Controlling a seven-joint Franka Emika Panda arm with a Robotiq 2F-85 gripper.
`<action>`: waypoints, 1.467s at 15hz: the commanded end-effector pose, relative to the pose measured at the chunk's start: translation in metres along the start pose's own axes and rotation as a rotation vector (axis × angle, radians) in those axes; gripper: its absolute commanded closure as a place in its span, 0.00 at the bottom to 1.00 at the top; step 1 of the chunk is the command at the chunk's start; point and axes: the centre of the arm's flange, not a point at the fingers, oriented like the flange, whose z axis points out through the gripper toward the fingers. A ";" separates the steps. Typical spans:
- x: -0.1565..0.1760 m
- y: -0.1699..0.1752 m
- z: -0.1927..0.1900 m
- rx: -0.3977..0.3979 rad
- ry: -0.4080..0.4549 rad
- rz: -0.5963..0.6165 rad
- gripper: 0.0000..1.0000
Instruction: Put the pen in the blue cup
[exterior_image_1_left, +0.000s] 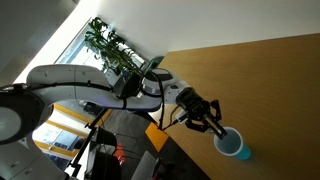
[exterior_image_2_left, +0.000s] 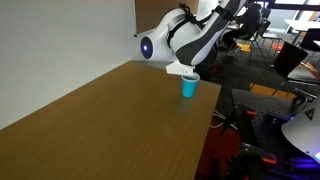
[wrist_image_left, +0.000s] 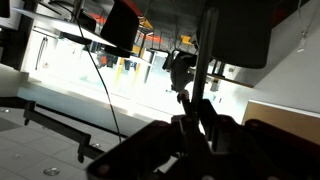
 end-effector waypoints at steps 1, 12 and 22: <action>-0.009 -0.011 -0.007 0.049 0.024 0.012 0.97; -0.050 -0.018 -0.009 0.124 -0.006 -0.056 0.97; -0.034 -0.011 -0.020 0.168 -0.026 -0.035 0.02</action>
